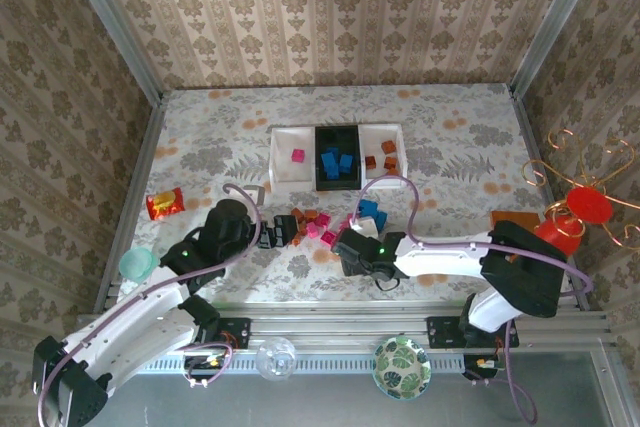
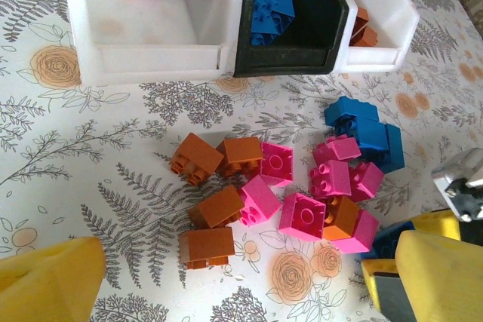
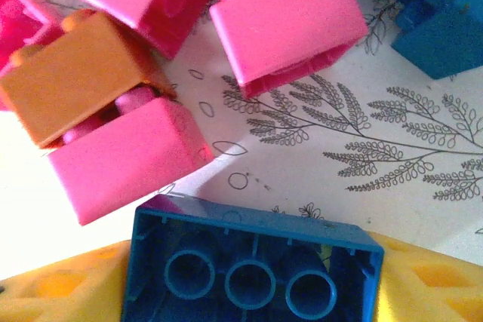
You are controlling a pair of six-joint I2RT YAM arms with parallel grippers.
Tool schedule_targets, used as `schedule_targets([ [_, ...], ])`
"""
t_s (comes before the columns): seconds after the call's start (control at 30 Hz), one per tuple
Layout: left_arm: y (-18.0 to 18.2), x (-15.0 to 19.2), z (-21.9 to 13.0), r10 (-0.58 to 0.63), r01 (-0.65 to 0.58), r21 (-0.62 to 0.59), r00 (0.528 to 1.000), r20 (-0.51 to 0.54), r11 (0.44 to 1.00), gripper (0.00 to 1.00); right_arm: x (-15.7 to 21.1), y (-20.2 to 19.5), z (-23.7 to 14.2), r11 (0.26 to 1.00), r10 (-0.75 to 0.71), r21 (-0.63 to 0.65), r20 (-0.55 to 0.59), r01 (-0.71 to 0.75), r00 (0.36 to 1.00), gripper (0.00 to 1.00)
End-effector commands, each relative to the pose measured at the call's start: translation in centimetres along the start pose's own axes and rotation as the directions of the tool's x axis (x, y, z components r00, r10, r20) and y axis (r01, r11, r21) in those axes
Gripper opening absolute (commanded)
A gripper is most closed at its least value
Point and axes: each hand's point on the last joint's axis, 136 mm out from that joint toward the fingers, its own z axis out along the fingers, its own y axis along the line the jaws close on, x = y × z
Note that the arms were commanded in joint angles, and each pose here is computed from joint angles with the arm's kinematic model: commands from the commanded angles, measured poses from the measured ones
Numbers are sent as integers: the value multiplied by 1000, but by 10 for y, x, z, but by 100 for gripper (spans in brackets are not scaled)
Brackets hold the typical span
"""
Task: Sort the legos into containers by color
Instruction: Pick up the lego from the bottom-center of the table, then place the lego in the container.
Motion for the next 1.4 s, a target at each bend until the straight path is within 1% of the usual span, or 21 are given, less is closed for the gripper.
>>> schedule_targets([
  [0.0, 6, 8, 0, -14, 14, -14, 1000, -24, 1000, 100, -7, -7, -14, 1000, -7, -29, 34, 8, 999, 61],
  [0.03, 6, 8, 0, -12, 12, -14, 1000, -25, 1000, 100, -6, -11, -17, 1000, -10, -26, 33, 11, 999, 60],
  [0.17, 8, 7, -3, 1, -2, -25, 1000, -21, 1000, 100, -34, -15, -56, 994, 0, -108, 124, 13, 992, 57],
  [0.27, 9, 4, -6, 7, -8, -32, 1000, -10, 999, 100, -70, -11, -78, 983, 16, -184, 167, 15, 986, 56],
  [0.33, 10, 4, -6, 8, -8, -37, 1000, -9, 999, 100, -97, -8, -81, 981, 27, -196, 191, 11, 981, 56],
  [0.43, 12, 7, -5, 3, -3, -43, 1000, -18, 999, 100, -142, -1, -72, 983, 32, -181, 223, 10, 974, 56],
  [0.6, 18, 16, -6, 8, -11, -74, 999, -53, 997, 100, -208, 8, -30, 991, 55, -133, 217, -26, 975, 57],
  [0.77, 24, 27, -4, -3, -3, -87, 997, -78, 996, 100, -259, 2, 5, 991, 115, -92, 220, -97, 969, 57],
  [0.87, 26, 33, -2, -9, 1, -90, 996, -89, 996, 100, -282, 3, 16, 987, 149, -95, 220, -131, 964, 58],
  [0.97, 28, 36, -1, -11, 2, -94, 995, -98, 996, 100, -298, -1, 26, 982, 182, -79, 214, -169, 960, 61],
  [1.0, 29, 37, 0, -13, 3, -94, 995, -100, 996, 100, -302, -3, 28, 980, 195, -75, 210, -183, 958, 64],
  [1.03, 28, 39, 0, -11, 1, -92, 994, -108, 996, 100, -306, -4, 30, 978, 206, -73, 206, -195, 957, 67],
  [1.13, 29, 42, 3, -11, -1, -92, 992, -125, 996, 100, -312, -4, 33, 973, 229, -88, 194, -215, 954, 82],
  [1.2, 29, 46, 5, -9, -4, -89, 990, -141, 996, 100, -315, -2, 30, 971, 232, -103, 202, -215, 951, 87],
  [1.27, 28, 50, 9, -4, -10, -82, 987, -162, 997, 98, -317, -1, 21, 970, 233, -118, 218, -211, 948, 91],
  [1.37, 26, 59, 17, 8, -25, -77, 979, -206, 997, 90, -314, -2, 4, 970, 230, -137, 238, -202, 944, 92],
])
